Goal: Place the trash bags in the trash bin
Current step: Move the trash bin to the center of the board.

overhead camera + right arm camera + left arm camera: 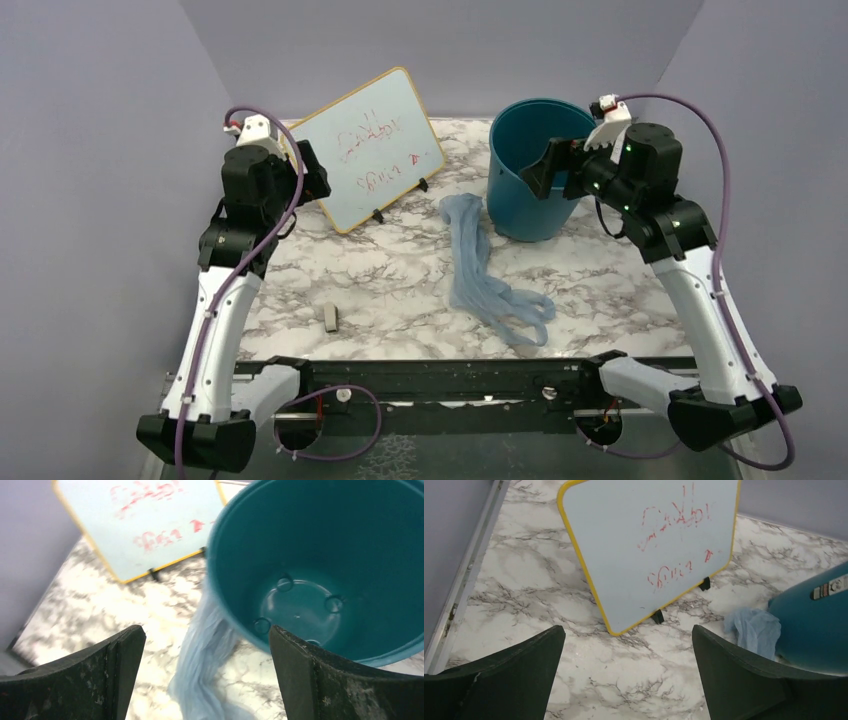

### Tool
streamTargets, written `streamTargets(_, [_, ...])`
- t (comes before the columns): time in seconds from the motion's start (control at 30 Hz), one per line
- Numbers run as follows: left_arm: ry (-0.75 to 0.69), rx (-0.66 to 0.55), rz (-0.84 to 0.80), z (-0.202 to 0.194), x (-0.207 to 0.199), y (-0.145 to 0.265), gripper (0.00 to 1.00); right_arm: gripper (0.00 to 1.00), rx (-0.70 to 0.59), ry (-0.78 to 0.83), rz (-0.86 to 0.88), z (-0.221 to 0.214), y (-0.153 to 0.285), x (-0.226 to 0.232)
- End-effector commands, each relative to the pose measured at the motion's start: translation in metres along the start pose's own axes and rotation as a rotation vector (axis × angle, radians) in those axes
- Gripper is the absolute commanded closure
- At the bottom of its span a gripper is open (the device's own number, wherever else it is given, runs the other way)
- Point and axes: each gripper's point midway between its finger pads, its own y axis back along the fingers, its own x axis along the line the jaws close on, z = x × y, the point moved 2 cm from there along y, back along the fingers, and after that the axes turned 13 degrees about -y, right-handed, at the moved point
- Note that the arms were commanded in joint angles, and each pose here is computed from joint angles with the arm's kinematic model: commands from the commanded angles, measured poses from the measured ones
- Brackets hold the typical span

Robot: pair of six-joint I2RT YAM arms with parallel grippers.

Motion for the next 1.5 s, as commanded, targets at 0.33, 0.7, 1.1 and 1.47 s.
streamTargets(0.33, [-0.024, -0.017, -0.287, -0.065, -0.04, 0.042, 0.01, 0.0, 0.31, 0.052, 0.451, -0.076, 0.068, 0.074])
streamTargets(0.7, [-0.006, 0.117, -0.408, -0.127, -0.058, 0.032, 0.01, 0.0, 0.522, 0.269, 0.331, -0.178, 0.018, 0.126])
streamTargets(1.1, [0.029, 0.119, -0.428, -0.152, -0.061, 0.025, 0.01, 0.0, 0.171, 0.546, -0.298, -0.169, -0.083, 0.045])
streamTargets(1.47, [0.035, 0.139, -0.411, -0.158, -0.06, 0.021, 0.01, 0.0, 0.216, 0.644, -0.451, -0.195, -0.129, -0.017])
